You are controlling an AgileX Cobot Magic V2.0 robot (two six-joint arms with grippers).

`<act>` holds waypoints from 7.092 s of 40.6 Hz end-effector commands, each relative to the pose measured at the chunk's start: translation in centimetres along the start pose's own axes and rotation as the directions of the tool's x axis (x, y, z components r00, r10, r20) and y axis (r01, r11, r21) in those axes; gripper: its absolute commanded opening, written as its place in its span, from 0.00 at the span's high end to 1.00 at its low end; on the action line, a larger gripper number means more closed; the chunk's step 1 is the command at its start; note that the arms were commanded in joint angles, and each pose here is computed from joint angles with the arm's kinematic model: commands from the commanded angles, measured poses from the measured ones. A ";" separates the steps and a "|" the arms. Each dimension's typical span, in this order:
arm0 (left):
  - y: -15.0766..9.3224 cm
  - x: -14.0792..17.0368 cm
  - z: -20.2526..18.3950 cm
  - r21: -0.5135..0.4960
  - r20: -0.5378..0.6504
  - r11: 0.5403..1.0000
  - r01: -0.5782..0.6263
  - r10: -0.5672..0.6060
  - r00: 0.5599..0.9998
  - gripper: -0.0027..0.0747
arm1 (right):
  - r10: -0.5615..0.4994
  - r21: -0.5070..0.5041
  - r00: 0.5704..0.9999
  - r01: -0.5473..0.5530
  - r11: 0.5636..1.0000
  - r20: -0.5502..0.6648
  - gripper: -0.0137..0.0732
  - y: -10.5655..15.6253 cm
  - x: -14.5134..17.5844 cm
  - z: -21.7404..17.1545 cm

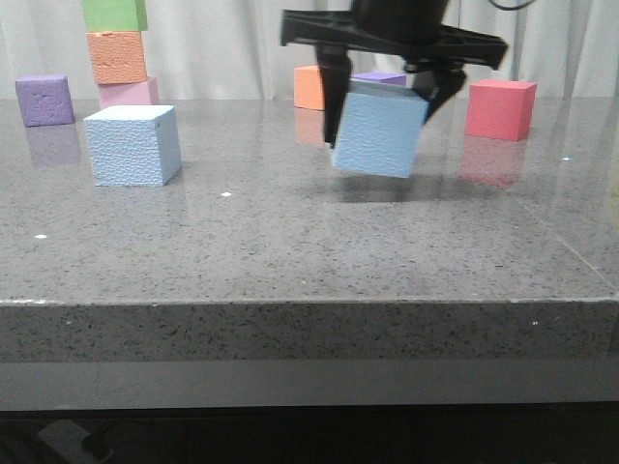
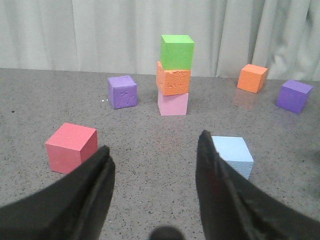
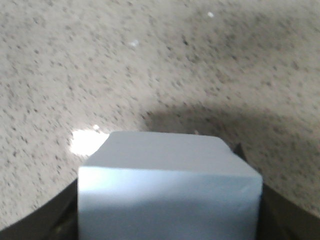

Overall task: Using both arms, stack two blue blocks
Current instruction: 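Lift the light-blue cube with the right gripper and carry it toward center, then set the cube down on the table and open the right gripper, then raise the right gripper away from the placed cube, then lower the left gripper onto the other light-blue cube and close, then lift the cube with the left gripper and move it above the placed cube, then lower the held cube onto the placed cube and open the left gripper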

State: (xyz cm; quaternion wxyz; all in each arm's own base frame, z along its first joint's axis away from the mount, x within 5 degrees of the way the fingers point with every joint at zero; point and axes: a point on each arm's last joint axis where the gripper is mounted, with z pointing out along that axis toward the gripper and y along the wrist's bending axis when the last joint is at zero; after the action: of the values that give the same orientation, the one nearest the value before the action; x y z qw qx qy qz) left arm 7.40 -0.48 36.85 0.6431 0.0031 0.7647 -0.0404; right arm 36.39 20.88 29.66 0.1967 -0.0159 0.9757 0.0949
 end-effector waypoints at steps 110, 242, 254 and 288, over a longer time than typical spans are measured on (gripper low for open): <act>-0.2 -1.6 -0.1 0.019 0.109 1.000 0.003 -0.005 0.994 0.50 | -0.373 0.041 0.674 0.454 0.890 0.637 0.15 -11.3 19.5 -18.7; -22.2 -6.9 27.3 0.833 0.145 0.245 -0.496 0.769 0.623 0.44 | -0.374 0.041 0.675 0.454 0.890 0.636 0.15 -11.3 19.5 -18.6; -23.1 -5.7 28.1 0.811 0.244 0.137 -0.569 0.805 0.542 0.44 | -0.374 0.041 0.676 0.454 0.890 0.635 0.15 -11.3 19.5 -18.6; -23.8 -2.8 30.7 0.822 0.222 0.123 -0.557 0.831 0.511 0.22 | -0.375 0.041 0.677 0.454 0.890 0.634 0.15 -11.3 19.5 -18.6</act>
State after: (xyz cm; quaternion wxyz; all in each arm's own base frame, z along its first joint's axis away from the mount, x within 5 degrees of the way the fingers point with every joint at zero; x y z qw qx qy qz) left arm 37.54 -26.15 32.02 0.3155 0.6833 0.6530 -0.0844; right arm 11.95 6.39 35.54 0.4836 -0.2177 0.8413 0.1049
